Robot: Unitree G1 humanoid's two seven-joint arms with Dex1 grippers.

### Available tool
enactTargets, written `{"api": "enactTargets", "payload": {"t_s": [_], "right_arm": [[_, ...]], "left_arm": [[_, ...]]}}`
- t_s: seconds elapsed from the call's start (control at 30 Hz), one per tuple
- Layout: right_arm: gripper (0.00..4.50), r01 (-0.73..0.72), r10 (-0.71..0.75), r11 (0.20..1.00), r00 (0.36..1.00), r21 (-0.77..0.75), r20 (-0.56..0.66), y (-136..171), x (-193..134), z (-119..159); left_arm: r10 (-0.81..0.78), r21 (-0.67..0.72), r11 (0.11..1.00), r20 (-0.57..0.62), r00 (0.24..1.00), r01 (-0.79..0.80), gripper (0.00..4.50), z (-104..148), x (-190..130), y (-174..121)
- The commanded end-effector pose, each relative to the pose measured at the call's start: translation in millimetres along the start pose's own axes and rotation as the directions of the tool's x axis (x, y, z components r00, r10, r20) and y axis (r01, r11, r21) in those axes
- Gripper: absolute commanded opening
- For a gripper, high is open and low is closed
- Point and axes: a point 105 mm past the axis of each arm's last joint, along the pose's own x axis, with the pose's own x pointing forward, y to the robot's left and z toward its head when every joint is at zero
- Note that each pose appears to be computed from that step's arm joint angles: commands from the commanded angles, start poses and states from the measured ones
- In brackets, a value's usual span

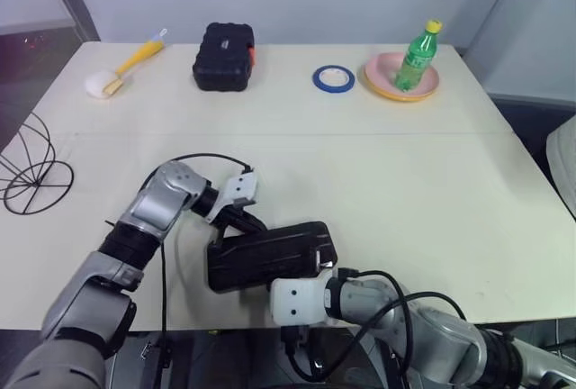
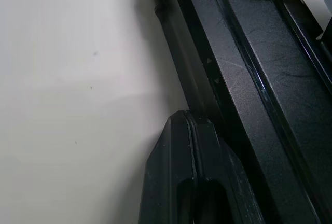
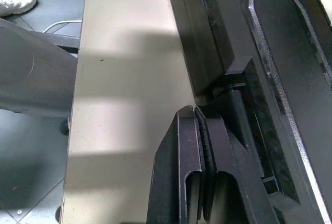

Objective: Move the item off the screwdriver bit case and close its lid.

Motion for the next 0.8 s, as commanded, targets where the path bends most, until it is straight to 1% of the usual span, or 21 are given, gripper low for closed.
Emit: {"api": "enactTargets", "payload": {"t_s": [0.03,0.07,0.1,0.13,0.17,0.23,0.27,0.3,0.37,0.47,0.5,0.53,0.63,0.7,0.8], "right_arm": [[0.29,0.083,-0.08,0.968,0.997,0.235,-0.02,-26,-20,-15],[0.58,0.021,-0.036,0.935,0.999,0.355,0.036,-18,-26,-11],[0.91,-0.038,-0.019,0.875,0.993,0.482,0.112,-15,-35,-4],[1.38,-0.089,-0.018,0.818,0.983,0.569,0.18,-14,-45,0],[1.91,-0.136,-0.015,0.767,0.973,0.627,0.229,-14,-55,1],[2.82,-0.238,0.038,0.732,0.95,0.639,0.31,-11,-87,2],[2.82,-0.256,0.065,0.733,0.948,0.63,0.31,-12,-106,-2],[2.82,-0.265,0.082,0.735,0.948,0.624,0.306,-13,-118,-5],[2.82,-0.203,0.07,0.762,0.97,0.614,0.235,-28,-142,-17],[2.82,-0.12,0.027,0.803,0.986,0.584,0.165,-51,-171,-28],[2.82,-0.098,0.016,0.812,0.989,0.576,0.147,-58,-178,-31],[2.82,-0.075,0.004,0.824,0.992,0.562,0.128,-65,-185,-34],[2.82,-0.033,-0.024,0.848,0.995,0.529,0.101,-79,-194,-38],[2.82,-0.022,-0.034,0.861,0.994,0.509,0.1,-84,-196,-38],[2.82,-0.021,-0.051,0.864,0.99,0.502,0.129,-90,-201,-41]], "left_arm": [[-0.047,-0.005,0.999,-0.009,0.999,0.047,0.0,-12,20,-5],[0.002,-0.024,1.0,-0.015,1.0,-0.003,0.25,-17,12,4],[0.042,-0.037,0.998,-0.022,0.999,-0.043,0.54,-21,0,11],[0.065,-0.043,0.997,-0.029,0.997,-0.066,0.85,-24,-10,15],[0.074,-0.041,0.996,-0.035,0.997,-0.075,1.31,-26,-22,15],[0.091,-0.055,0.994,-0.041,0.995,-0.093,2.17,-25,-54,13],[0.115,-0.064,0.991,-0.021,0.993,-0.116,2.17,-21,-80,6],[0.127,-0.068,0.989,-0.007,0.992,-0.128,2.17,-17,-96,0],[0.181,-0.088,0.98,0.035,0.983,-0.177,2.17,-4,-129,-15],[0.212,-0.101,0.974,0.114,0.971,-0.201,2.17,15,-157,-47],[0.231,-0.095,0.971,0.14,0.963,-0.219,2.17,20,-162,-54],[0.281,-0.087,0.959,0.151,0.948,-0.27,2.17,22,-166,-61],[0.39,-0.089,0.921,0.159,0.907,-0.38,2.17,23,-172,-76],[0.437,-0.104,0.899,0.165,0.884,-0.425,2.17,25,-175,-84],[0.495,-0.131,0.868,0.171,0.852,-0.478,2.17,26,-178,-96]]}}
